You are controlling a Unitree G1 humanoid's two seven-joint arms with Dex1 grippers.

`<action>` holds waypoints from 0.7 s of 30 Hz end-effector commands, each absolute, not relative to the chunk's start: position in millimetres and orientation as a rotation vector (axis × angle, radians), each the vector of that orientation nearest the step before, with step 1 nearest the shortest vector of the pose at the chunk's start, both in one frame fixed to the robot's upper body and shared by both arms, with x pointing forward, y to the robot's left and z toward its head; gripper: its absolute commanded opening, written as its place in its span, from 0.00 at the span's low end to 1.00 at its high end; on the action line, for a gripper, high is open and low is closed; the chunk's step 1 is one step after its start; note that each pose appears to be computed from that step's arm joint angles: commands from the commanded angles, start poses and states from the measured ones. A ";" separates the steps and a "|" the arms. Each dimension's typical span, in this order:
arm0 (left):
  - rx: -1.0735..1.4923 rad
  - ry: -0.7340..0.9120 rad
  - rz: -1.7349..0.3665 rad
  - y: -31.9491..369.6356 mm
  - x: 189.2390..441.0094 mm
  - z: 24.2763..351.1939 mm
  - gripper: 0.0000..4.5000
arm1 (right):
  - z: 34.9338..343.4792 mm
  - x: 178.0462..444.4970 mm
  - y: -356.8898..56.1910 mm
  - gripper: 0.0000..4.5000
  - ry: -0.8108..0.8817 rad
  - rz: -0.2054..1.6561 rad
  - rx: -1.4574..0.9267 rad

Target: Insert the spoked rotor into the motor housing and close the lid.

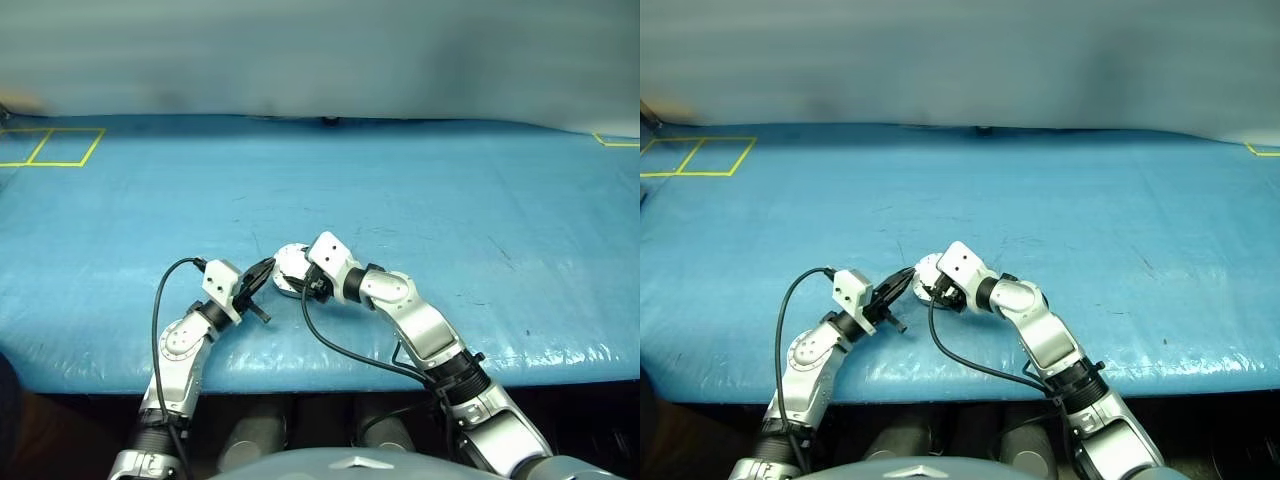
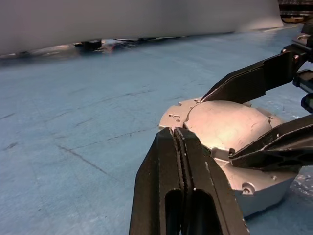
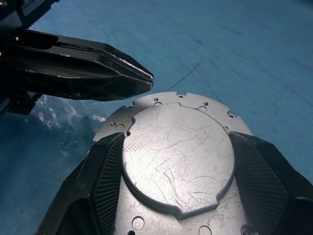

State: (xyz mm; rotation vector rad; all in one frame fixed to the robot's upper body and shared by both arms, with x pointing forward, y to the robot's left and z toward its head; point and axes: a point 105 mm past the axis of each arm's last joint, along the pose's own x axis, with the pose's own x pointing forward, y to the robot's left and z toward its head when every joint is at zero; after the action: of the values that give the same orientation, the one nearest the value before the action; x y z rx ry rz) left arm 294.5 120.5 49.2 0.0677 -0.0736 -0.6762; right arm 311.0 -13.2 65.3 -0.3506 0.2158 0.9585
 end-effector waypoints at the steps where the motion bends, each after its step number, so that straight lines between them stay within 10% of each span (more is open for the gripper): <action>1: 0.093 -0.030 -0.703 113.4 296.5 41.8 0.00 | 44.7 308.9 -22.7 0.67 0.309 0.932 -0.362; 21: 0.097 0.008 -0.688 113.9 293.5 31.3 0.00 | 50.5 308.9 -24.5 0.67 0.310 0.931 -0.313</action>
State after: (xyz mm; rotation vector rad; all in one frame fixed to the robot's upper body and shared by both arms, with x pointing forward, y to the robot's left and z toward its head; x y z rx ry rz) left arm 297.3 116.8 40.7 0.0969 -0.0293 -0.6753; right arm 311.6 -17.5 65.2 -0.3256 0.2347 0.9413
